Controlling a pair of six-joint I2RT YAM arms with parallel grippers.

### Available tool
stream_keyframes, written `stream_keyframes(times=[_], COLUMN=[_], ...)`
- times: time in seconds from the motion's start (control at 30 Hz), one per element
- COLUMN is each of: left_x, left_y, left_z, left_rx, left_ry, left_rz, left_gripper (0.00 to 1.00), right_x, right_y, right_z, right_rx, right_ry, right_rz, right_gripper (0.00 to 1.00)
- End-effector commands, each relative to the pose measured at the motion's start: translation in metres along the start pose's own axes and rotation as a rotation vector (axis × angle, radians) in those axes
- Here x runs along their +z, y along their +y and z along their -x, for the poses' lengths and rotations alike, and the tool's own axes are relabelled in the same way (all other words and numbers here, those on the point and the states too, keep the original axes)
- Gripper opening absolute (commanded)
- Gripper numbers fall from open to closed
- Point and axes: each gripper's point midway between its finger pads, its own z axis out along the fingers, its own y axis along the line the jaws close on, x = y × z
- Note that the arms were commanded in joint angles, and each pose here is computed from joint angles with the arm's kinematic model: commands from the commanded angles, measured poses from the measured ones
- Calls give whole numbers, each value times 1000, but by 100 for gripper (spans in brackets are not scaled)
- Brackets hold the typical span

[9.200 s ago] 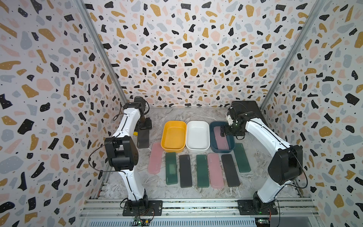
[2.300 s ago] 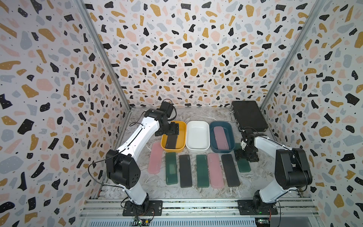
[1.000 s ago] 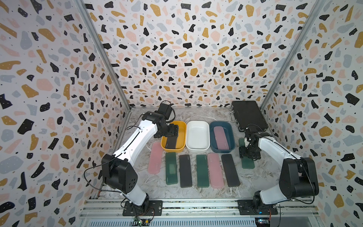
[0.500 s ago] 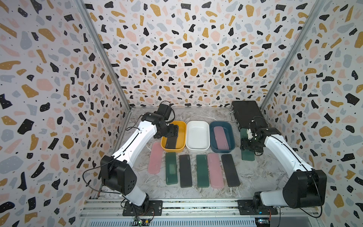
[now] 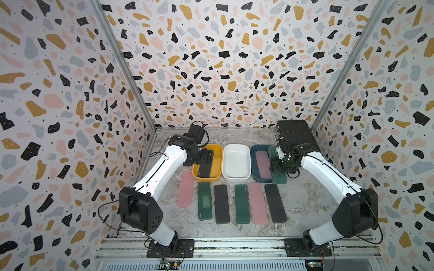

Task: Place the pencil cases by color into the storage box
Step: Place the pencil case at the storage box.

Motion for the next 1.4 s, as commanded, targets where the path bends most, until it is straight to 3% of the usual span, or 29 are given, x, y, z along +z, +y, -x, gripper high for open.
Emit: stream_keyframes(times=[0.0,0.5,1.37], left_x=[-14,-17,-21], left_y=[3,11,14], left_z=[-4,-21,-28], left_rx=[-4,-36,-66], left_ry=[-25,-14,-32], left_rz=[11,16,1], left_gripper=[95,95,96], right_x=[-12,12,60], right_y=[23,106,154], right_z=[16,44,73], right_rx=[-1,-35,8], right_ry=[-45,-71,-69], right_rz=[24,68,56], right_gripper=[58,58,57])
